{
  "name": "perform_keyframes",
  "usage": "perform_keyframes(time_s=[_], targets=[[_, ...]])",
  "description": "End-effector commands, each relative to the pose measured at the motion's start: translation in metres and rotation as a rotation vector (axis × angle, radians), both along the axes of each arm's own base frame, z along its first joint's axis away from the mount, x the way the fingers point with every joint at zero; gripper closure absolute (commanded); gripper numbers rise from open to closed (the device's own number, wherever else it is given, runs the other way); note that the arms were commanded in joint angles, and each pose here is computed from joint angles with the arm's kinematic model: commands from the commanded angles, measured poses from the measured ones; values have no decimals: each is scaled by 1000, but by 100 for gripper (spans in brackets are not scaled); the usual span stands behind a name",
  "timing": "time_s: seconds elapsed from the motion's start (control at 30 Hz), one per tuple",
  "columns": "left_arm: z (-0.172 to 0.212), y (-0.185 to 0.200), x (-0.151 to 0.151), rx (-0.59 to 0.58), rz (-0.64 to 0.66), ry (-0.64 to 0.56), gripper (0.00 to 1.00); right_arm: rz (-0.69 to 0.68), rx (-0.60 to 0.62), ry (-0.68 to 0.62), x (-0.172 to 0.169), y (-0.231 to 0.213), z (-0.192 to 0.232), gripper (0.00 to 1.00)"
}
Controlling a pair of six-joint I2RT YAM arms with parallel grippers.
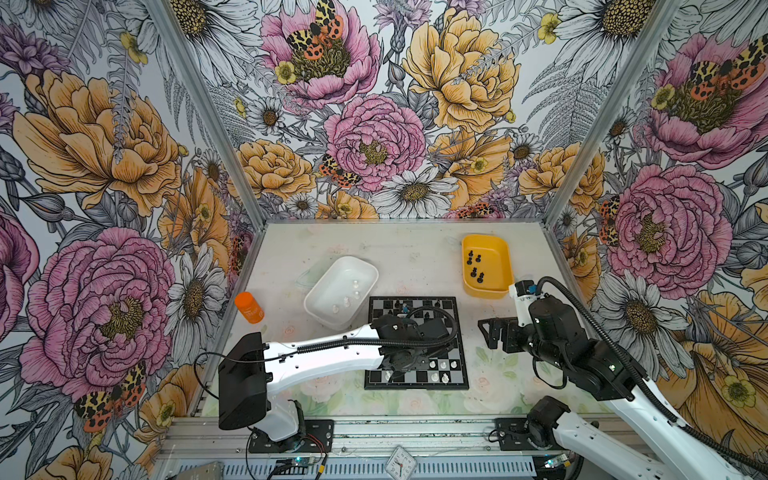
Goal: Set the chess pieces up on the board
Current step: 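Lower the white piece onto the back row nearest the robot and open the left gripper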
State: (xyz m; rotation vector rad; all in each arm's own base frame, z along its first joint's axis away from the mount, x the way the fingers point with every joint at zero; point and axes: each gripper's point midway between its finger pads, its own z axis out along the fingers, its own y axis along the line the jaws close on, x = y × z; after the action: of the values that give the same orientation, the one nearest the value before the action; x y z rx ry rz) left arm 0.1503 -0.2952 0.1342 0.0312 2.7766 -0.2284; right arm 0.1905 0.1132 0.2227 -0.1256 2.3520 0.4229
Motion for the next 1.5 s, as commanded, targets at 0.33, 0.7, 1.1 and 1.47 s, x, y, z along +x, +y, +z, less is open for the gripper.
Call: perform_keyframes(time_s=[0.33,0.7,1.1,1.47], targets=[[-37,-1,-25,36,29,27,87,42,23,3,-7,6,3,0],[-57,-10,-26,52,-12,80,85,23,19,-4,-7,2,5,0],[-78,-8,-22,48,-18,134,84,16,10,-1,-7,1,5,0],[-82,-18,-22,51,-38,153,77,17,5,4,-6,1,3,0]])
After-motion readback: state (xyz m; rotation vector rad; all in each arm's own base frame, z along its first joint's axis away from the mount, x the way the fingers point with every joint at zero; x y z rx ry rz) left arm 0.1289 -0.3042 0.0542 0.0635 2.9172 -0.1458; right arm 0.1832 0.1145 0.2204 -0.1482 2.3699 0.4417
